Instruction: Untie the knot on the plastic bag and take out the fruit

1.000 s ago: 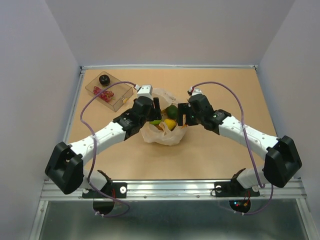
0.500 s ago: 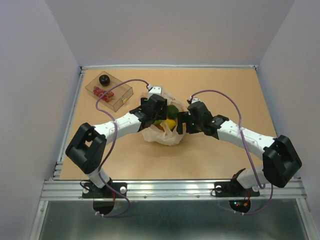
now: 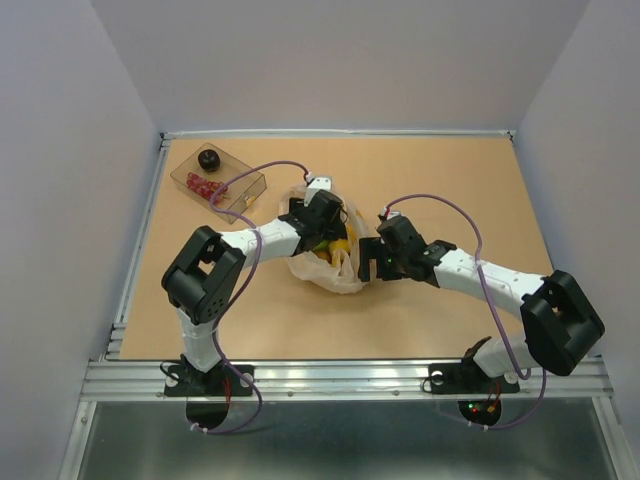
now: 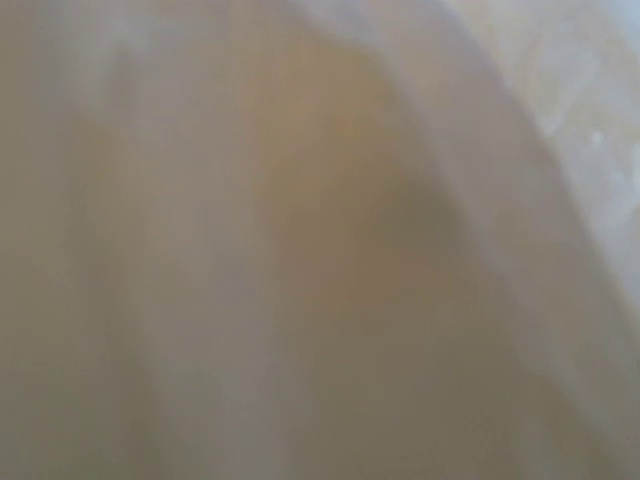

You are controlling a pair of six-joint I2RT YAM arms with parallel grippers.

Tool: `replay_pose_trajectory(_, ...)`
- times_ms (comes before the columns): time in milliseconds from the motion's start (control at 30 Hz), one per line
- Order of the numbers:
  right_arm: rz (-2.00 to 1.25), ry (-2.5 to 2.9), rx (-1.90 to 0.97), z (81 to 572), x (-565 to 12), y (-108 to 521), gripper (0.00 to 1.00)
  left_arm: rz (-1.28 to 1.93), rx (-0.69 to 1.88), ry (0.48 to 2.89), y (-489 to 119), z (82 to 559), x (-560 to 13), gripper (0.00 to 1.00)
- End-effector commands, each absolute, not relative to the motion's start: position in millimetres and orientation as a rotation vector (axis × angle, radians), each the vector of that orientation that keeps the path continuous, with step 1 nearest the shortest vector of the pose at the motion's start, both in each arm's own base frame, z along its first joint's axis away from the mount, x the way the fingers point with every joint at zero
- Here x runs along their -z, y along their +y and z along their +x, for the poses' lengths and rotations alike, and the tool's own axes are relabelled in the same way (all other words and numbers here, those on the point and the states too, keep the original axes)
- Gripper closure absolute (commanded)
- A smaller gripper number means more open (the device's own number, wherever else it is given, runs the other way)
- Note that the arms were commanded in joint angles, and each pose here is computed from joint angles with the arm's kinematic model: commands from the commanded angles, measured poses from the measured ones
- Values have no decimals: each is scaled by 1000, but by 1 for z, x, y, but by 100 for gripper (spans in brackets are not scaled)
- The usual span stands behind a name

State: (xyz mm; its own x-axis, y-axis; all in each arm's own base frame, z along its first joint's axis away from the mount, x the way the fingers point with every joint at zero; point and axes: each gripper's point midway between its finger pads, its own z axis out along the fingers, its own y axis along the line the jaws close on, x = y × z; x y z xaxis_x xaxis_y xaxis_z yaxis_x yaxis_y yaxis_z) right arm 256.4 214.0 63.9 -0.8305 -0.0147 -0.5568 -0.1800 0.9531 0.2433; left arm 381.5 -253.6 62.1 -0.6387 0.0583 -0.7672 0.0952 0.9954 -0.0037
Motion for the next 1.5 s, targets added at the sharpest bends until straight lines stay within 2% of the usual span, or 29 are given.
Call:
replay_pose_trajectory(0, -144, 2479, -438, 256, -72, 222, 6, 67, 90, 2256, -260, 384, -71, 11)
replay_pose_trajectory(200, -156, 2476, -446, 258, -72, 225, 6, 64, 146, 2347, -259, 361, -54, 11)
replay_pose_trajectory(467, -164, 2460, -446, 264, -77, 228, 6, 78, 230, 2320, -256, 346, -82, 1)
replay_pose_trajectory(733, -173, 2453, -448, 265, -78, 229, 6, 264, 300, 2251, -262, 339, -96, 1)
replay_pose_trajectory(1067, -178, 2460, -459, 264, -73, 230, 6, 414, 156, 2233, -253, 349, -70, 2)
replay_pose_trajectory(1167, -177, 2457, -456, 264, -73, 229, 6, 425, 174, 2223, -258, 350, -73, 12)
replay_pose_trajectory(1267, -175, 2451, -456, 264, -75, 229, 6, 420, 206, 2204, -260, 349, -85, 30)
replay_pose_trajectory(1300, -174, 2450, -453, 264, -76, 228, 6, 421, 218, 2201, -260, 347, -89, 45)
replay_pose_trajectory(1333, -166, 2441, -448, 266, -78, 228, 7, 421, 238, 2185, -260, 345, -99, 50)
replay_pose_trajectory(1367, -160, 2436, -447, 267, -79, 228, 6, 429, 265, 2181, -262, 341, -104, 61)
replay_pose_trajectory(1467, -129, 2423, -430, 271, -82, 225, 7, 433, 331, 2140, -263, 332, -131, 65)
